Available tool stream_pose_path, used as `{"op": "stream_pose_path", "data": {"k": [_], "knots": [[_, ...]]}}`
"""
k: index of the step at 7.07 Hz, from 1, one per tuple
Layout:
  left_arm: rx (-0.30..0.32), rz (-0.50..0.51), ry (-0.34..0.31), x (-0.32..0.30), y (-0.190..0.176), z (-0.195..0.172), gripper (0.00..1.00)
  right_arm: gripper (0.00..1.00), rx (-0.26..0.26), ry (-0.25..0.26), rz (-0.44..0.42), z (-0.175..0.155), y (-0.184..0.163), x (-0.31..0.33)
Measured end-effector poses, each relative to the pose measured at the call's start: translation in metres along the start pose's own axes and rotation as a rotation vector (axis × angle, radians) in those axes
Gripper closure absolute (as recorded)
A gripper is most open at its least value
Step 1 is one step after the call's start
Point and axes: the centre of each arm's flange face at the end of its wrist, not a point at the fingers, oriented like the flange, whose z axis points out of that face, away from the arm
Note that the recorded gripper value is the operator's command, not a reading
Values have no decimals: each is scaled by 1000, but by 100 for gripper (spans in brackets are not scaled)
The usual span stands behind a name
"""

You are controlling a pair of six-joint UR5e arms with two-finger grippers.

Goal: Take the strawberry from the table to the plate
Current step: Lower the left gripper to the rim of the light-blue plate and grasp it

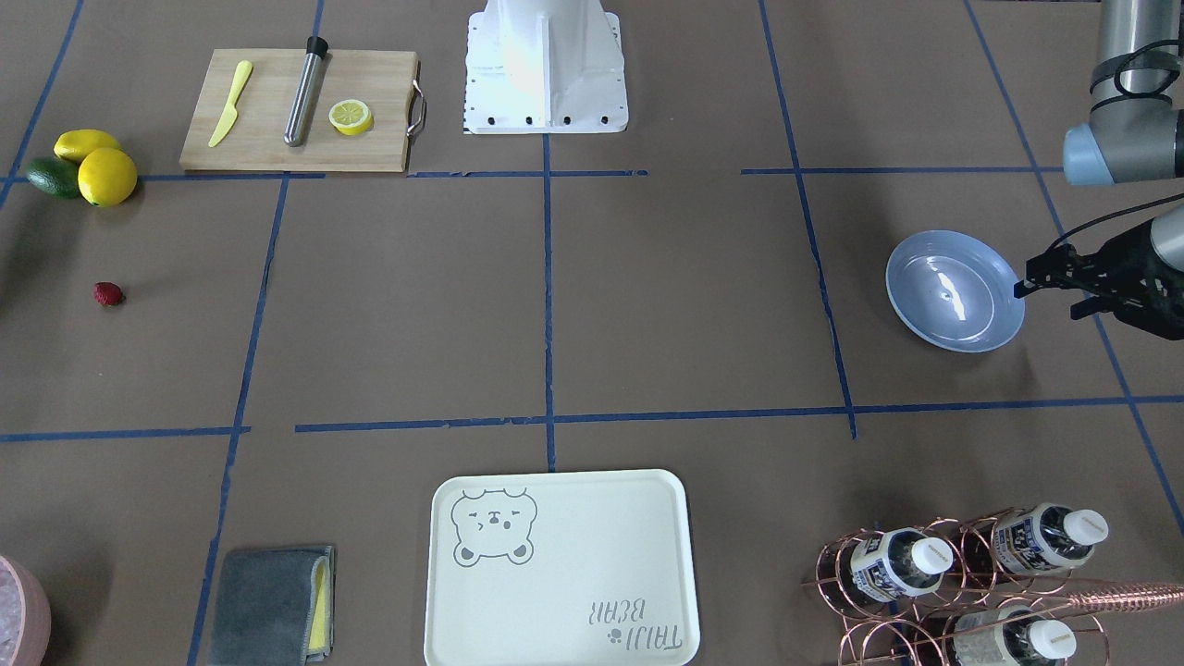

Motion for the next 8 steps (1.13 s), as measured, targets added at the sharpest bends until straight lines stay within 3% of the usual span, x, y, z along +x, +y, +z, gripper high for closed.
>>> {"op": "stream_pose_path", "data": {"k": [4, 7, 8], "knots": [[-29, 20, 3, -4, 4, 26, 21, 0, -3, 0, 3, 2, 0, 2], [-37, 31, 6, 0, 3, 32, 37, 0, -4, 0, 3, 2, -1, 2], [-36, 33, 7, 1, 2, 33, 37, 0, -3, 0, 3, 2, -1, 2]]}}
